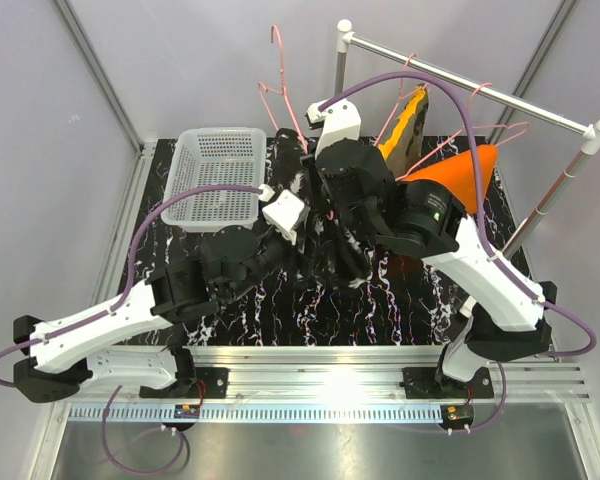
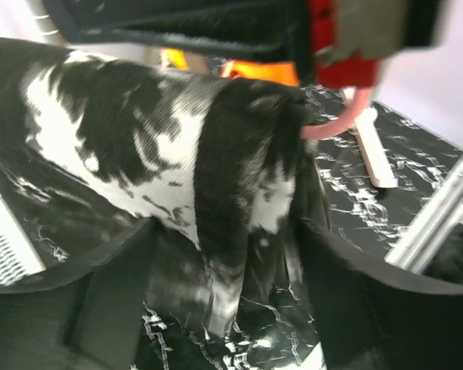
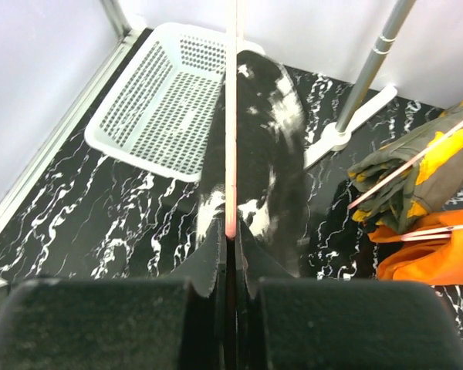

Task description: Remove the trousers from the hanger

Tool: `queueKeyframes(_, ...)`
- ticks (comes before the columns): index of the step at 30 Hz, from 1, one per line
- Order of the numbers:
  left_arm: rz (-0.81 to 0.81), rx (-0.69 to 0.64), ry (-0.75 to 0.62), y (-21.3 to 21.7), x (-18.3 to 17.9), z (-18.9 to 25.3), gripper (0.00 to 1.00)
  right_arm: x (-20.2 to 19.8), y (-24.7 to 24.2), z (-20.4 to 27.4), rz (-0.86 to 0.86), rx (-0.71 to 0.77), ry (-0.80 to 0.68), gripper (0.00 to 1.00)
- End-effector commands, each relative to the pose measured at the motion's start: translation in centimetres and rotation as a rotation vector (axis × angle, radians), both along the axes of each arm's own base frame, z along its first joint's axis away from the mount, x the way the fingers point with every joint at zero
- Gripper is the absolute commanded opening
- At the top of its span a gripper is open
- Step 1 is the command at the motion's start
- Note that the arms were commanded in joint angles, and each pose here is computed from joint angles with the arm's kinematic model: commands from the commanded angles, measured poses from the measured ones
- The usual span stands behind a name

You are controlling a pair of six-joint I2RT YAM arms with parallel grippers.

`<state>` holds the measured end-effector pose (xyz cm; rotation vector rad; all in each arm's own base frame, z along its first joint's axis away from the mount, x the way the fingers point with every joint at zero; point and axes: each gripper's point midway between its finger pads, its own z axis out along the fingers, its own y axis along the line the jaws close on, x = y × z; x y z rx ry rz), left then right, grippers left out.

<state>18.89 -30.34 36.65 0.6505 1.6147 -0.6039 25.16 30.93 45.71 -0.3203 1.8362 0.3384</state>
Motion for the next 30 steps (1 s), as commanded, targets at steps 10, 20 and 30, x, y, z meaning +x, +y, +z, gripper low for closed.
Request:
queueKeyframes(10, 0.163, -0.092, -0.070, 3.2, 1.6, 2.8, 0.52, 0.3, 0.6, 6.4, -0.067, 0.253, -0.118, 0.00)
queueKeyframes(20, 0.285, -0.134, -0.086, 4.6, 2.9, 3.7, 0.01, -0.1, 1.5, 4.7, -0.047, 0.227, -0.086, 0.00)
queueKeyframes(30, 0.465, -0.384, -0.133, 10.1, 3.2, 8.1, 0.00, 0.8, 2.0, -1.2, -0.086, 0.151, -0.057, 0.00)
